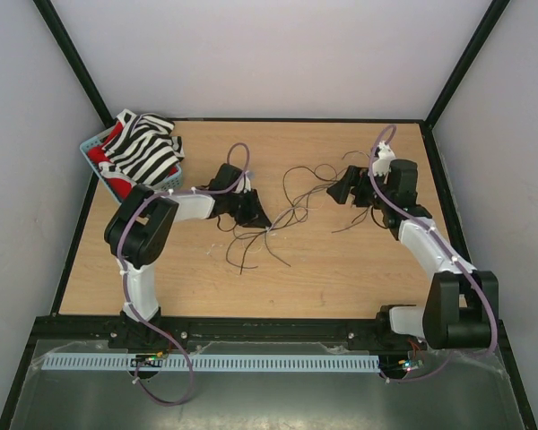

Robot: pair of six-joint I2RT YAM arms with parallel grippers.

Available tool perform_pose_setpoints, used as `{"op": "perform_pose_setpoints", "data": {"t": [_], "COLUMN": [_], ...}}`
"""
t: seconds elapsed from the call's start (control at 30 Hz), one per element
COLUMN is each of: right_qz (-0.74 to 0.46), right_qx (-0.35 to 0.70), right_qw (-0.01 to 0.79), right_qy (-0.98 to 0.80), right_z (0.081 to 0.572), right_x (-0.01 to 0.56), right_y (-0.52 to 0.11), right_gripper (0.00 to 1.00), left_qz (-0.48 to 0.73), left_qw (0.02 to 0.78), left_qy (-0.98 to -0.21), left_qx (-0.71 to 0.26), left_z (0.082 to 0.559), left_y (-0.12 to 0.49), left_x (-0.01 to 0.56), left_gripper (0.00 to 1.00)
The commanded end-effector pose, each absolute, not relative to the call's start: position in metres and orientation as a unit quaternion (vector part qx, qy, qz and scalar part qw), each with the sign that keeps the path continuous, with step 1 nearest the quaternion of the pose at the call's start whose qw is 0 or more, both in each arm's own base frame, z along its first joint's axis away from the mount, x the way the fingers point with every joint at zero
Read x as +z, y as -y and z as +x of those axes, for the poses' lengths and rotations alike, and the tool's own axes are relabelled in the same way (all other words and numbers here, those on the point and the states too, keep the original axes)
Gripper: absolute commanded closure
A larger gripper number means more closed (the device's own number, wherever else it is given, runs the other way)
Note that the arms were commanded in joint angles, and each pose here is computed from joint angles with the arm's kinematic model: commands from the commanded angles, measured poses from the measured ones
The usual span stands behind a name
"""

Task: Zip-tie the wires
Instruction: Place the cable at the center of the board.

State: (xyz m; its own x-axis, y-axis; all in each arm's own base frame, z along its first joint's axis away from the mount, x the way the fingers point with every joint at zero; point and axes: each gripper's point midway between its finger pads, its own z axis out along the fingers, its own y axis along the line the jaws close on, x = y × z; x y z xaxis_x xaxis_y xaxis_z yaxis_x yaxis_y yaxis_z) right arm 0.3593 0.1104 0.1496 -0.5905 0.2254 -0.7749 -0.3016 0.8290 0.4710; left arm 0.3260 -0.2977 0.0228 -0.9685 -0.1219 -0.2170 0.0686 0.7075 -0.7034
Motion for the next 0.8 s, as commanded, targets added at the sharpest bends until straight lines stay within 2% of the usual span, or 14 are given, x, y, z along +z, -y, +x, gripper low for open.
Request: {"op": "perform_pose_setpoints", "data": {"t": [0.0, 0.17, 0.37, 0.6, 0.77], "right_qz": [-0.025, -0.01, -0.002, -0.006, 0.014], "right_qx": [0.271, 0.233, 0.2, 0.201, 0.185], "right_qw": [0.459, 0.484, 0.517, 0.52, 0.526], "right_qy": [-0.846, -0.844, -0.833, -0.83, -0.83], "right_z": [0.351, 0.353, 0.354, 0.353, 0.352], "right_x": [0.156, 0.168, 0.18, 0.181, 0.169], "right_y": [-0.103, -0.088, -0.076, -0.076, -0.067], "right_gripper": [0.01, 0.01, 0.01, 0.01, 0.01], "left_qz": [-0.012, -0.018, 0.012, 0.027, 0.04], "left_qw": [0.148, 0.166, 0.185, 0.211, 0.286], "left_qy": [-0.913, -0.915, -0.908, -0.892, -0.865], "left_qx": [-0.38, -0.368, -0.376, -0.399, -0.411], "left_z": [0.337, 0.339, 0.333, 0.327, 0.333], "left_y": [0.297, 0.279, 0.267, 0.257, 0.23], "left_x": [0.027, 0.029, 0.043, 0.072, 0.119], "left_gripper": [0.74, 0.54, 0.04, 0.01, 0.01]}}
